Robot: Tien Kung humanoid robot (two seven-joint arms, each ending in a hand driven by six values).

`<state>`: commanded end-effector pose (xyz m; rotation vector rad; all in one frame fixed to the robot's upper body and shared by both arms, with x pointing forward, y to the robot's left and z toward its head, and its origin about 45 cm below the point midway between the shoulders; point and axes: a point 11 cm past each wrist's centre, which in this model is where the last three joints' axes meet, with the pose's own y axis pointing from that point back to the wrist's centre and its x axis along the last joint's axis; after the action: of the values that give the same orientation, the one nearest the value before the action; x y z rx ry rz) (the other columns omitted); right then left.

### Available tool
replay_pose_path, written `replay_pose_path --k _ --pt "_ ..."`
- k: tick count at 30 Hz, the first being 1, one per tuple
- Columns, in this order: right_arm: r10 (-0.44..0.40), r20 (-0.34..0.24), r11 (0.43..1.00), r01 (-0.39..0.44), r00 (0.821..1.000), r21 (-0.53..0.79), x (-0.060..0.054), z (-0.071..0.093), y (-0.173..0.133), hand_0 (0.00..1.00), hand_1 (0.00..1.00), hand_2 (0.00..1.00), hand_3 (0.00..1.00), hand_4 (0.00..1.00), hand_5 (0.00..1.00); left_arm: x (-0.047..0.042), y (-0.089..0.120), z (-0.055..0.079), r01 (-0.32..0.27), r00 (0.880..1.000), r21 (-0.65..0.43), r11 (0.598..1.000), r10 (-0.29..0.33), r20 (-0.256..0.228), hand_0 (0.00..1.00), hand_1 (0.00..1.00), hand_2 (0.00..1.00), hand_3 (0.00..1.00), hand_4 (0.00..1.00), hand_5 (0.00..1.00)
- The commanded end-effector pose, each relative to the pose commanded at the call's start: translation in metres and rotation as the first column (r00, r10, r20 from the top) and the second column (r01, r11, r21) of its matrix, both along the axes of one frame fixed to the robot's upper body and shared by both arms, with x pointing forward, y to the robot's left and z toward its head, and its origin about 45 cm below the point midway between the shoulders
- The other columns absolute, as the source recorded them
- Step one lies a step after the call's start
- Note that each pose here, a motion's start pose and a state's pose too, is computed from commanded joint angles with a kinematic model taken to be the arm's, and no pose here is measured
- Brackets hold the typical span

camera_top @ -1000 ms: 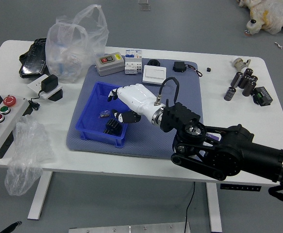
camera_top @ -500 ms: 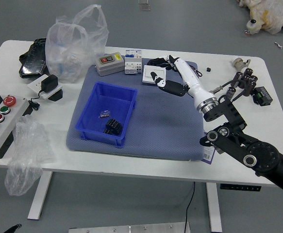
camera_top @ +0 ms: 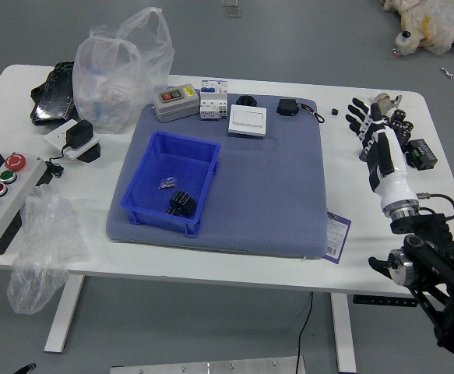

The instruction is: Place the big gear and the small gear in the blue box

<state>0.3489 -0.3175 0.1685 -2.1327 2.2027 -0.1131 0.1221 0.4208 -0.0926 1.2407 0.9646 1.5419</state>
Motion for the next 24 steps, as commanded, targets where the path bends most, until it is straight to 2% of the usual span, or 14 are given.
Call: replay_pose_path --k 1,6,7,12,13,16,19,24 --pt "-0.011 -0.004 1.0 0.011 1.0 0.026 -0.005 -0.004 -0.002 0.899 0.84 0.842 0.821 0.998 0.998 -0.0002 0.0 0.0 0.001 1.0 0.0 1.0 -0.001 0.002 0.653 0.593 0.584 0.724 0.756 0.72" --pt "-0.05 -0.044 0.989 0.056 0.998 0.139 -0.032 -0.026 -0.002 0.899 0.84 0.842 0.821 0.998 0.998 -0.0034 0.003 -0.001 0.008 1.0 0.002 1.0 -0.008 0.027 0.653 0.593 0.584 0.724 0.756 0.72" --pt "-0.054 -0.051 0.986 0.061 0.997 0.154 -0.037 -0.03 0.0 0.844 0.773 0.786 0.772 0.998 0.998 -0.0046 0.003 -0.001 0.011 0.999 0.002 1.0 -0.011 0.034 0.652 0.593 0.584 0.724 0.755 0.721" --pt "-0.046 -0.069 0.983 0.058 0.997 0.177 -0.053 -0.038 0.007 0.844 0.773 0.786 0.772 0.998 0.998 -0.01 0.003 -0.003 0.024 0.998 -0.003 1.0 -0.023 0.064 0.652 0.593 0.584 0.724 0.755 0.721" --pt "-0.039 -0.072 0.984 0.051 0.997 0.172 -0.056 -0.038 0.008 0.82 0.752 0.759 0.739 0.998 0.998 -0.0111 0.002 -0.004 0.026 0.997 -0.006 1.0 -0.025 0.067 0.652 0.594 0.584 0.725 0.754 0.718" --pt "-0.014 -0.087 0.988 0.027 0.996 0.153 -0.064 -0.041 0.013 0.82 0.752 0.759 0.739 0.998 0.998 -0.0133 -0.001 -0.005 0.033 0.997 -0.011 0.999 -0.032 0.067 0.652 0.594 0.584 0.725 0.754 0.718" --pt "0.009 -0.109 0.991 0.006 0.994 0.135 -0.069 -0.046 0.017 0.82 0.737 0.746 0.722 0.998 0.998 -0.0137 -0.003 -0.006 0.036 0.997 -0.013 0.999 -0.035 0.066 0.652 0.594 0.585 0.725 0.757 0.718" --pt "0.03 -0.137 0.999 -0.027 0.99 0.019 -0.059 -0.054 0.017 0.82 0.737 0.746 0.722 0.998 0.998 -0.0109 -0.004 -0.006 0.04 0.997 -0.015 0.999 -0.039 0.061 0.652 0.594 0.585 0.725 0.757 0.718"
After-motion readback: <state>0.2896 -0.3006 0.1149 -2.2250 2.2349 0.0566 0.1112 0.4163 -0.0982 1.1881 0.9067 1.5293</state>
